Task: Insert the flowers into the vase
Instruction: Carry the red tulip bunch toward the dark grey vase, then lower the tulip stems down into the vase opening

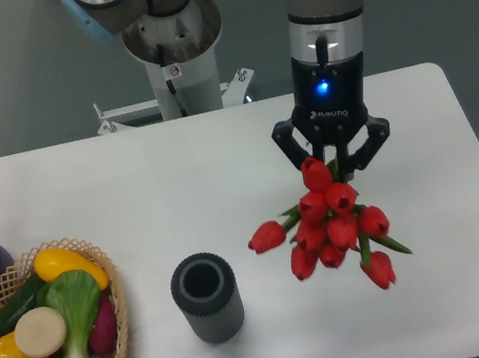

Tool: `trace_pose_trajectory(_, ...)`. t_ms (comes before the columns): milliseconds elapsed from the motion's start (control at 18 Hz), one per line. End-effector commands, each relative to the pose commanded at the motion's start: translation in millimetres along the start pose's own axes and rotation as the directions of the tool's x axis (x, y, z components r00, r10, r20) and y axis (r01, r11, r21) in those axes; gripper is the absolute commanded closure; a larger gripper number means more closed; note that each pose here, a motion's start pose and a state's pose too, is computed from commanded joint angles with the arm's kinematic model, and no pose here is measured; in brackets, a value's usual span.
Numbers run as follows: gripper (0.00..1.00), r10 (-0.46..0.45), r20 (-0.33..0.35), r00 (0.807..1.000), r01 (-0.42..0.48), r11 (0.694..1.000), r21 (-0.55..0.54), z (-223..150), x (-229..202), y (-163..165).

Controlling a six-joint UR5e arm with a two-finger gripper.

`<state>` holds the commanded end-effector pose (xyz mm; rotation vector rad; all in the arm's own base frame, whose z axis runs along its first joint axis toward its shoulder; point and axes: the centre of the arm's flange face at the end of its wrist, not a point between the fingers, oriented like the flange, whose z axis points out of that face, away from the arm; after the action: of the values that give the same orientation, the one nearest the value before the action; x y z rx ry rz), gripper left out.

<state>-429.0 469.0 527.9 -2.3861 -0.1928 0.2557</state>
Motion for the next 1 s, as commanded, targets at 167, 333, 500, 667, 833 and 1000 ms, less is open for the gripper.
trace_pose_trajectory(167,1.0,0.007,-0.076,0.997,-0.001,0.997,0.082,4,7,-7)
trace_pose_trajectory(333,1.0,-0.024,-0.166,0.986,0.048,0.989,0.14,9,13,-12)
trace_pose_trajectory(500,1.0,-0.025,-0.236,0.972,0.074,0.977,0.2,6,13,-22)
trace_pose_trajectory(667,1.0,-0.013,-0.339,0.941,0.11,0.957,0.268,13,14,-26)
trace_pose_trajectory(833,1.0,0.022,-0.427,0.904,0.142,0.927,0.348,25,14,-27)
trace_pose_trajectory(1000,0.99,0.041,-0.493,0.869,0.175,0.907,0.384,35,11,-24)
